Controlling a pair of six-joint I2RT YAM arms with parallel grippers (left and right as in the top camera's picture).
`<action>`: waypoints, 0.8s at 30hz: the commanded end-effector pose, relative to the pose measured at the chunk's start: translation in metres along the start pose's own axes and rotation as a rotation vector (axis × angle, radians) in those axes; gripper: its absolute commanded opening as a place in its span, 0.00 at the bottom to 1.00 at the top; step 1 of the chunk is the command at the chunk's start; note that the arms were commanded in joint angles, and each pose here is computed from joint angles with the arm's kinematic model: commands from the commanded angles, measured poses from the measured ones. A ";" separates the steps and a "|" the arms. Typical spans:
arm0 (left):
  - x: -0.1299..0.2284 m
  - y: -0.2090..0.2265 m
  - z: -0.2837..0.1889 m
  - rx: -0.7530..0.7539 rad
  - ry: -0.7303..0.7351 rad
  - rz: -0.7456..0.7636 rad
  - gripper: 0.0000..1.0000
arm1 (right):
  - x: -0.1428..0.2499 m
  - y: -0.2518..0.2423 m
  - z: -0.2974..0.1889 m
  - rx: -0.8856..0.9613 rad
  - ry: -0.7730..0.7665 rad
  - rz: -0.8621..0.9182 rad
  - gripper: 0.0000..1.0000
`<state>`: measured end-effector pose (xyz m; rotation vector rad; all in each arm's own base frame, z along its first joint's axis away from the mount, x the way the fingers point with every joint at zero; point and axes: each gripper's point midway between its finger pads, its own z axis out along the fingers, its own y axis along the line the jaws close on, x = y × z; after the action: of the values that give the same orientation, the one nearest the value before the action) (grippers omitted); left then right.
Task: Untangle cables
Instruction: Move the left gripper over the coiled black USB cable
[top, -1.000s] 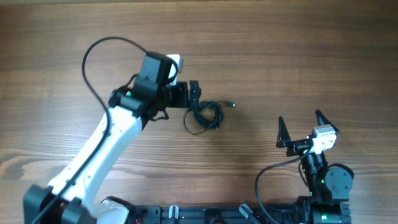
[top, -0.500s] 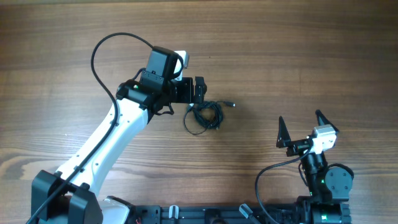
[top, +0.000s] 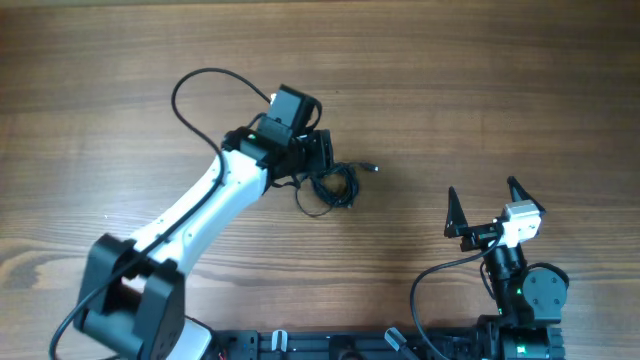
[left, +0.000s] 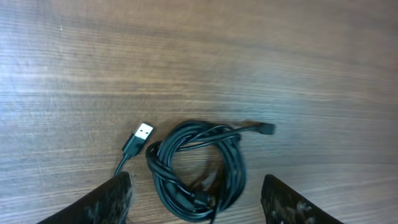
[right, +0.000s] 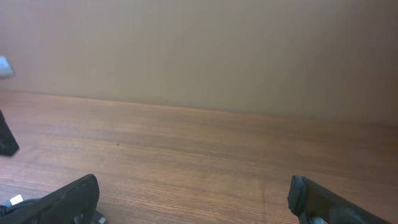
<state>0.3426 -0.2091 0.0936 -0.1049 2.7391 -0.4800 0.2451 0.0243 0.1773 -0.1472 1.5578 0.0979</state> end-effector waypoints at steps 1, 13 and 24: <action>0.008 0.006 0.024 -0.056 0.043 -0.047 0.63 | -0.002 -0.001 0.000 0.007 -0.011 0.003 1.00; 0.041 0.011 0.050 -0.115 0.154 -0.070 0.51 | -0.002 -0.001 0.000 0.006 -0.011 0.004 1.00; 0.046 0.009 0.051 -0.147 0.144 -0.085 0.50 | -0.002 -0.001 0.000 0.006 -0.011 0.003 1.00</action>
<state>0.3115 -0.2229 0.0301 -0.1932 2.9348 -0.3407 0.2451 0.0243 0.1775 -0.1475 1.5573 0.0976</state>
